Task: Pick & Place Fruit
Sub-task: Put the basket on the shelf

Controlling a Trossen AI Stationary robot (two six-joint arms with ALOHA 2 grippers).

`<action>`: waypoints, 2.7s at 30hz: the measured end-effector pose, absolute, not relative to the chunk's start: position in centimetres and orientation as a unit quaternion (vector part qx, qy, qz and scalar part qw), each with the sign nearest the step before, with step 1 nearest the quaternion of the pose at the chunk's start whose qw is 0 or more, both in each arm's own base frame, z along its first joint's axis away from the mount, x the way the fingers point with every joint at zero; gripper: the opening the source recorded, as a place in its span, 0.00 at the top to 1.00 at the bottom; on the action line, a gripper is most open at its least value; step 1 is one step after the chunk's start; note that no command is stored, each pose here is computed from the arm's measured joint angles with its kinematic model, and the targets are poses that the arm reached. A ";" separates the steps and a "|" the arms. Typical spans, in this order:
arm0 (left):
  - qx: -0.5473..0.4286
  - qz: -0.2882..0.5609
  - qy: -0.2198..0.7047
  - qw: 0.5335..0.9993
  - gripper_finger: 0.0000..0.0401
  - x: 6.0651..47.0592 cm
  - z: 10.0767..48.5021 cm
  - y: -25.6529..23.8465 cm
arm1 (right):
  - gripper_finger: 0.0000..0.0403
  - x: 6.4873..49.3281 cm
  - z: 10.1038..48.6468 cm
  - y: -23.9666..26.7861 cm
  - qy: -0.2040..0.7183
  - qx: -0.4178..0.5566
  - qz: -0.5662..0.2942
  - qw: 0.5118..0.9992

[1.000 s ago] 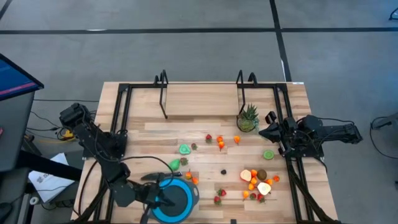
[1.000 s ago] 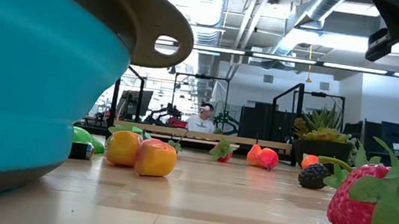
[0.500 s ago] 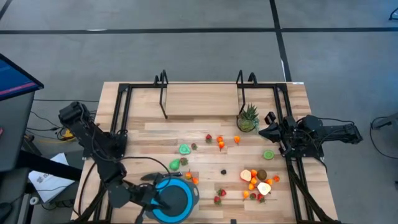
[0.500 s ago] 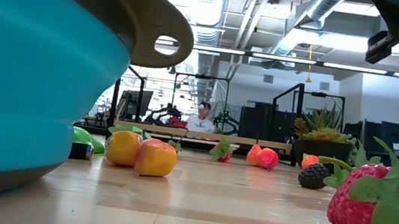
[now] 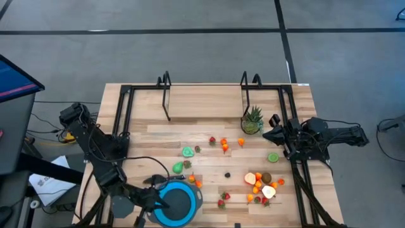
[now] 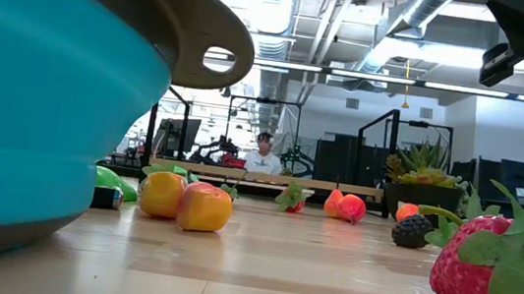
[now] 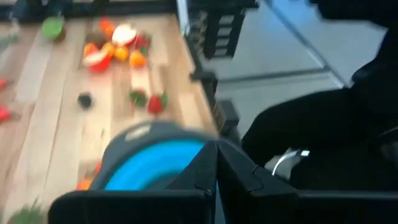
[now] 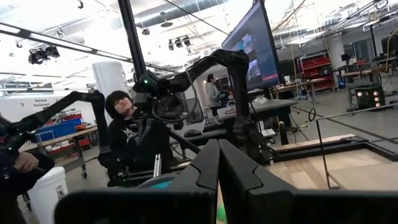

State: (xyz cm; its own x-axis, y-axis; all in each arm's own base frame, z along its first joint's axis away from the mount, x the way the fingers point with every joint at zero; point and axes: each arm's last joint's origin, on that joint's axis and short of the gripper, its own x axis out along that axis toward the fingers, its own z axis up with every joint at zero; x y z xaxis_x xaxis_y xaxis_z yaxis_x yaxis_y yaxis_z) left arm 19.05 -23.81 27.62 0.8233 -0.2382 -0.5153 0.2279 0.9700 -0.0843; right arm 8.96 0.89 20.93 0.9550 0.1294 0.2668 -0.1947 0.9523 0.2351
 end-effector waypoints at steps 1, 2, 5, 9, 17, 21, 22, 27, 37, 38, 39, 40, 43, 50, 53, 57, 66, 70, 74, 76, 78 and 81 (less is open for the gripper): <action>-0.013 -0.117 0.284 0.952 1.00 18.9 27.4 -23.7 | 1.00 9.0 20.9 0.9 -0.124 0.132 0.083 0.980; -0.019 -0.110 0.297 0.948 1.00 18.8 27.2 -23.6 | 1.00 9.0 20.9 0.9 -0.122 0.136 0.083 0.980; -0.051 -0.107 0.326 0.938 1.00 18.6 26.8 -23.5 | 1.00 9.1 20.6 0.9 -0.106 0.158 0.077 0.979; -0.097 -0.118 0.347 0.925 1.00 18.5 26.8 -23.6 | 1.00 9.2 20.1 0.7 -0.083 0.185 0.048 0.978; -0.139 -0.142 0.305 0.931 1.00 19.9 26.1 -25.6 | 1.00 9.3 19.6 0.5 -0.063 0.184 0.009 0.981; -0.129 -0.139 0.316 0.930 1.00 20.8 25.2 -27.0 | 1.00 9.3 19.6 0.5 -0.063 0.184 0.009 0.981; -0.129 -0.142 0.317 0.929 1.00 21.1 25.2 -27.4 | 1.00 9.3 19.6 0.5 -0.063 0.184 0.010 0.981; -0.117 -0.172 0.313 0.927 1.00 22.3 26.2 -29.9 | 1.00 9.3 19.6 0.7 -0.061 0.184 0.020 0.981; -0.065 -0.147 0.383 0.910 1.00 21.7 25.9 -30.1 | 1.00 9.3 19.6 0.7 -0.061 0.184 0.020 0.981; -0.063 -0.151 0.391 0.906 1.00 21.7 25.8 -30.0 | 1.00 9.3 19.6 0.7 -0.061 0.184 0.020 0.981; -0.063 -0.157 0.396 0.903 1.00 21.8 25.7 -30.0 | 1.00 9.3 19.6 0.7 -0.061 0.184 0.020 0.981; -0.065 -0.164 0.403 0.898 1.00 21.8 25.5 -29.9 | 1.00 9.3 19.6 0.7 -0.061 0.184 0.020 0.981; -0.064 -0.164 0.416 0.892 0.98 22.0 24.9 -29.5 | 1.00 9.3 19.6 0.7 -0.061 0.184 0.020 0.981; -0.068 -0.159 0.438 0.882 0.79 22.7 23.8 -28.5 | 1.00 9.3 19.6 0.7 -0.061 0.183 0.020 0.981; -0.063 -0.153 0.444 0.881 0.68 22.7 23.3 -28.2 | 1.00 9.3 19.6 0.7 -0.061 0.183 0.020 0.981; -0.086 -0.164 0.472 0.862 0.55 22.3 22.5 -28.1 | 1.00 9.3 19.6 0.7 -0.061 0.183 0.020 0.981; -0.095 -0.175 0.497 0.845 0.48 21.5 21.4 -28.2 | 1.00 9.3 19.6 0.7 -0.061 0.183 0.021 0.981; -0.088 -0.167 0.505 0.842 0.52 21.2 20.4 -27.8 | 1.00 9.3 19.6 0.7 -0.061 0.183 0.021 0.981; -0.091 -0.168 0.504 0.842 0.56 21.0 19.7 -27.7 | 1.00 9.3 19.6 0.7 -0.061 0.183 0.021 0.981; -0.099 -0.168 0.502 0.843 0.57 21.0 19.4 -27.6 | 1.00 9.3 19.6 0.7 -0.061 0.183 0.021 0.981; -0.105 -0.168 0.500 0.843 0.59 21.0 19.2 -27.6 | 1.00 9.3 19.6 0.7 -0.061 0.183 0.021 0.981; -0.114 -0.164 0.503 0.841 0.60 20.9 18.8 -27.5 | 1.00 9.3 19.6 0.7 -0.061 0.183 0.021 0.981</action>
State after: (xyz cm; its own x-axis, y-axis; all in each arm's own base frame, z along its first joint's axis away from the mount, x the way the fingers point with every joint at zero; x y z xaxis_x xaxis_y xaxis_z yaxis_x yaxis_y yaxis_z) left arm 20.86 -27.49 18.83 0.4393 -0.3900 -0.8093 0.1613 0.9204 -0.3560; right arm 9.25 0.67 19.58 0.9918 0.0183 0.1268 -0.0628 0.9320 0.3570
